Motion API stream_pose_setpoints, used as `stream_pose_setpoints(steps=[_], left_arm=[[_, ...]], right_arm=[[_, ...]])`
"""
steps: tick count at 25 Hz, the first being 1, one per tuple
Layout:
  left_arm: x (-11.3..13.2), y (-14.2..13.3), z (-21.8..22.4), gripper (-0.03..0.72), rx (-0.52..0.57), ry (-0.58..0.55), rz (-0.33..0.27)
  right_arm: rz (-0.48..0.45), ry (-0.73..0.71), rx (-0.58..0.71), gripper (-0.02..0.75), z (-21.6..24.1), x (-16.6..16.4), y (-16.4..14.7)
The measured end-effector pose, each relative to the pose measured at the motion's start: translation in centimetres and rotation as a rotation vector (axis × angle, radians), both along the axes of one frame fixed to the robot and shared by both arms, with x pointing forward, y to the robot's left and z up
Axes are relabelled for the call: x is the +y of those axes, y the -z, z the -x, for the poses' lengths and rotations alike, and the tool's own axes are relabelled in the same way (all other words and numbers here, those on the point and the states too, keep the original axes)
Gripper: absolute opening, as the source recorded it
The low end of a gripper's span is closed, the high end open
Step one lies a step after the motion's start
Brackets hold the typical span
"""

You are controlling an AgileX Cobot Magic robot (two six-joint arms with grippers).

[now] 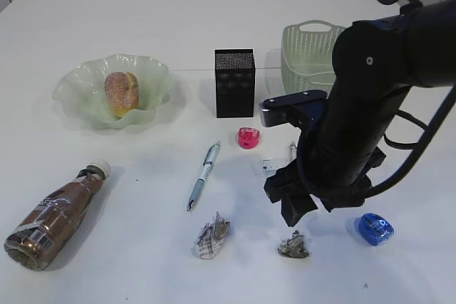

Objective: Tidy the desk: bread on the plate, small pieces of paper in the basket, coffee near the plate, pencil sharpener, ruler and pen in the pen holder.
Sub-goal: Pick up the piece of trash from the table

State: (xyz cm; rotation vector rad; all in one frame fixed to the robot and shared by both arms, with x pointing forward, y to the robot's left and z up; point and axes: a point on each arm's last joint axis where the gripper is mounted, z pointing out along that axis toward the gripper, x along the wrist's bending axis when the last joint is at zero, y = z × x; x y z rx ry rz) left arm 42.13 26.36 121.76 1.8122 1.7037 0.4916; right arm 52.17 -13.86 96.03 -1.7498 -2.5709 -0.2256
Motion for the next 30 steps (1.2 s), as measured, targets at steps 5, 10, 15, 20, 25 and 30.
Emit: stream_pose_setpoints(steps=[5, 10, 15, 20, 25, 30], left_arm=[[0.0, 0.0, 0.0, 0.520, 0.000, 0.000, 0.000], [0.0, 0.0, 0.0, 0.520, 0.000, 0.000, 0.000], [0.0, 0.0, 0.0, 0.520, 0.000, 0.000, 0.000], [0.0, 0.0, 0.0, 0.520, 0.000, 0.000, 0.000], [0.0, 0.0, 0.0, 0.520, 0.000, -0.001, -0.002], [0.0, 0.0, 0.0, 0.520, 0.000, -0.001, -0.002]], right_arm=[[0.005, 0.000, 0.003, 0.512, -0.9, 0.4, 0.5], [0.028, -0.002, 0.045, 0.512, -1.0, 0.5, 1.9], [0.036, -0.003, 0.056, 0.512, -1.1, 0.5, 2.3], [0.046, -0.013, 0.075, 0.512, -1.0, 0.9, 3.0], [0.058, -0.056, 0.089, 0.512, -0.4, 2.3, 4.1], [0.052, -0.053, 0.077, 0.512, -0.5, 2.4, 4.2]])
